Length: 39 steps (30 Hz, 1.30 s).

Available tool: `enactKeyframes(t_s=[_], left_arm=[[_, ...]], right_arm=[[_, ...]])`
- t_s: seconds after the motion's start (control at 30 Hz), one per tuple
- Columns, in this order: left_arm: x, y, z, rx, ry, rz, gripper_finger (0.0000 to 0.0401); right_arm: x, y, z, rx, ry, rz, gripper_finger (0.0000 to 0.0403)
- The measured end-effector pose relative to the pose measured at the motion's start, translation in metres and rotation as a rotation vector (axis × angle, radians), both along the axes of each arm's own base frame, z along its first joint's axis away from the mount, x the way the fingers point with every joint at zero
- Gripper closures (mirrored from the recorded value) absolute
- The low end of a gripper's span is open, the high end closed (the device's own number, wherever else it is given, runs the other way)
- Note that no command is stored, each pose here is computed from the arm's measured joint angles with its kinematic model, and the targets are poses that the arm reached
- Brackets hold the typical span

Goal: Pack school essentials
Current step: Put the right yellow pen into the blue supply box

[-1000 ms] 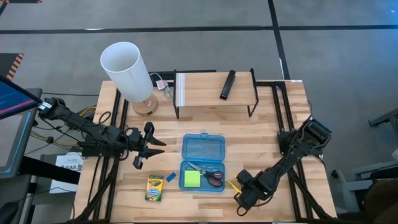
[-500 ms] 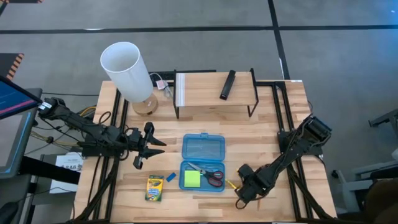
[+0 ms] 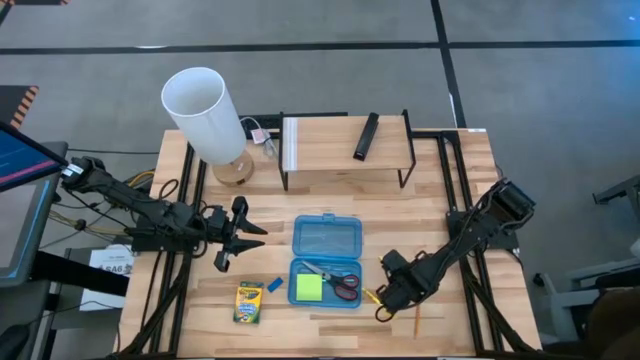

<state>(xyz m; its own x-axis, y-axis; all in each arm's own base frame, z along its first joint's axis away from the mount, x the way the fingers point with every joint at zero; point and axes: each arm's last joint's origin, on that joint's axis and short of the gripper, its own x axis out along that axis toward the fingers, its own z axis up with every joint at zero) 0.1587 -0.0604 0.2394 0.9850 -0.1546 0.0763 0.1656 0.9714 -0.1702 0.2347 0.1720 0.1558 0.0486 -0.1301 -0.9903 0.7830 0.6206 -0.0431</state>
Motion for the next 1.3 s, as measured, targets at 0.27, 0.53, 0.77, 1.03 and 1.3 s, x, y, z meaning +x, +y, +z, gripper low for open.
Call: enactKeyframes(t_s=[0.27, 0.53, 0.77, 1.03, 1.3], left_arm=[[0.0, 0.0, 0.0, -0.008, 0.006, -0.001, 0.0288], [0.0, 0.0, -0.001, -0.011, 0.008, -0.001, 0.0288], [0.0, 0.0, -0.001, -0.01, 0.008, 0.0, 0.0288], [0.0, 0.0, -0.001, -0.006, 0.009, 0.0, 0.0287], [0.0, 0.0, -0.002, 0.004, 0.024, 0.015, 0.0287]], right_arm=[[0.003, -0.003, 0.0, 0.003, -0.001, 0.02, 0.0397], [0.003, -0.003, 0.001, 0.001, 0.002, 0.026, 0.0399], [0.003, -0.003, 0.001, 0.001, 0.004, 0.038, 0.04], [0.002, -0.003, 0.001, 0.009, 0.031, 0.151, 0.0377], [-0.011, 0.01, 0.001, 0.02, 0.081, 0.285, 0.026]])
